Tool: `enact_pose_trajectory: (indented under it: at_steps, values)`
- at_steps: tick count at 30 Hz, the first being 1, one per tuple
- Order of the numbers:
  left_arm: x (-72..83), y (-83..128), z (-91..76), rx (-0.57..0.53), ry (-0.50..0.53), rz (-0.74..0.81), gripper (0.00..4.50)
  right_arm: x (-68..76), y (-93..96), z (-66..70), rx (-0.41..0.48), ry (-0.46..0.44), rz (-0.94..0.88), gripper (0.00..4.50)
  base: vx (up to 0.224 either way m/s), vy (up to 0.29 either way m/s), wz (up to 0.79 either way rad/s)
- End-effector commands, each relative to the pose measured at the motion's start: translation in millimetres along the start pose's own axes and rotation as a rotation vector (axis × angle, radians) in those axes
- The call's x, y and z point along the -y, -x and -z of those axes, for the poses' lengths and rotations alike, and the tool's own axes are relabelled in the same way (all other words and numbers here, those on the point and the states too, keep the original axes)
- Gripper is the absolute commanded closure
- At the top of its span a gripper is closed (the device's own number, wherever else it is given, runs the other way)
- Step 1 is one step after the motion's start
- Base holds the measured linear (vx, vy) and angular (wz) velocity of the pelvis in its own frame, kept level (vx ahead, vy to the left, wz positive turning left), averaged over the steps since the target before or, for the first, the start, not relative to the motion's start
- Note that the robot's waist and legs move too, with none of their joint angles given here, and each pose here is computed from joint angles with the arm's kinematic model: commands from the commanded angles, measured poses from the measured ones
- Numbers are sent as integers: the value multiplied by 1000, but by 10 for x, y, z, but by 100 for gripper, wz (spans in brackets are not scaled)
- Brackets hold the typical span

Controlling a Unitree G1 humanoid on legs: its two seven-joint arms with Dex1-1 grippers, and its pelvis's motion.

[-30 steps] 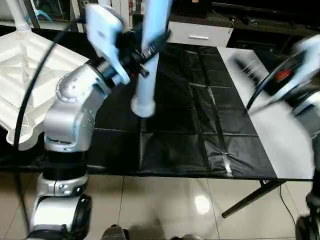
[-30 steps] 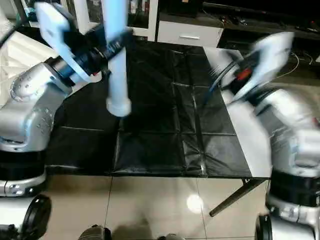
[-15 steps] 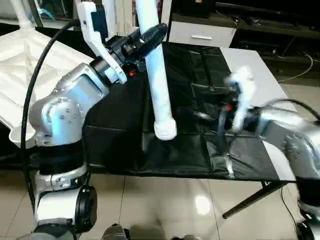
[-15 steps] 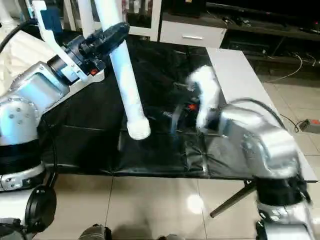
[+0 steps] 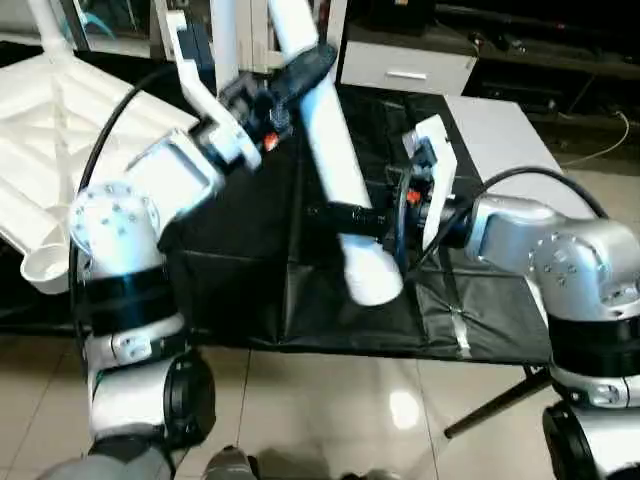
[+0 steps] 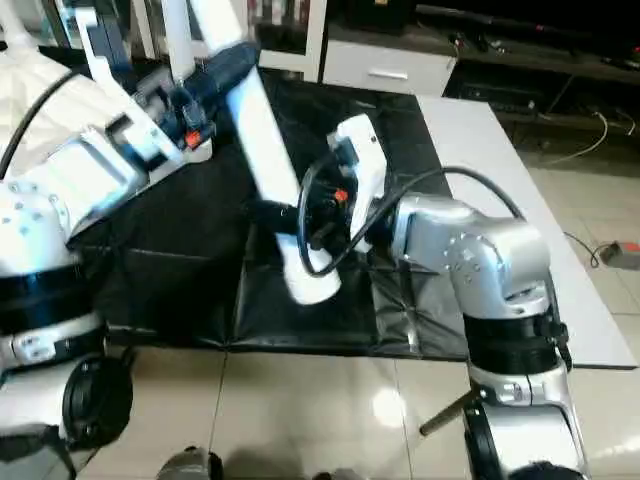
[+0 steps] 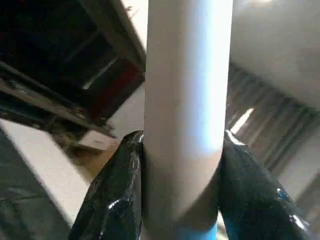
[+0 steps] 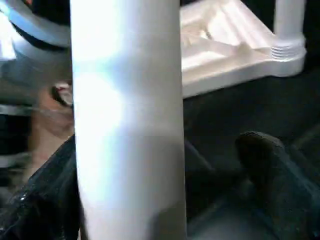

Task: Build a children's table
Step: Pick table leg

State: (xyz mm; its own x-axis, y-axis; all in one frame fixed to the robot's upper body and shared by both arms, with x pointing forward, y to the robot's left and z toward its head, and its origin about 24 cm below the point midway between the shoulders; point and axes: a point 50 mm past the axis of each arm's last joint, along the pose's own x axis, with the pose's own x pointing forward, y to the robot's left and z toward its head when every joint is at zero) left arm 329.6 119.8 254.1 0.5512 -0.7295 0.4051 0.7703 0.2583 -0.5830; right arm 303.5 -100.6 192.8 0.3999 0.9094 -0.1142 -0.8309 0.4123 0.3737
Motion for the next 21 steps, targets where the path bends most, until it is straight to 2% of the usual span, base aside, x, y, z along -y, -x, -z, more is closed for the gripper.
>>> enact_pose_trajectory:
  at_steps: [1,5,8,12,18,21]
  values:
    - [92,-45,-13,-12,55,66,278,23,71,-66,15,-37,13,0,0,0,0]
    - [97,-30,-20,-38,43,66,278,22,91,-86,5,-47,11,0,0,0,0]
    - [91,-6,1,-99,9,38,278,22,127,-87,-41,-33,14,0,0,0,0]
    - [98,-9,27,-112,15,32,278,7,155,-79,-69,-30,6,0,0,0,0]
    - [105,-9,59,-171,-77,-3,278,-40,184,-25,-153,31,-12,0,0,0,0]
    - [94,-10,50,-206,-162,-29,278,-25,144,50,-210,79,35,0,0,0,0]
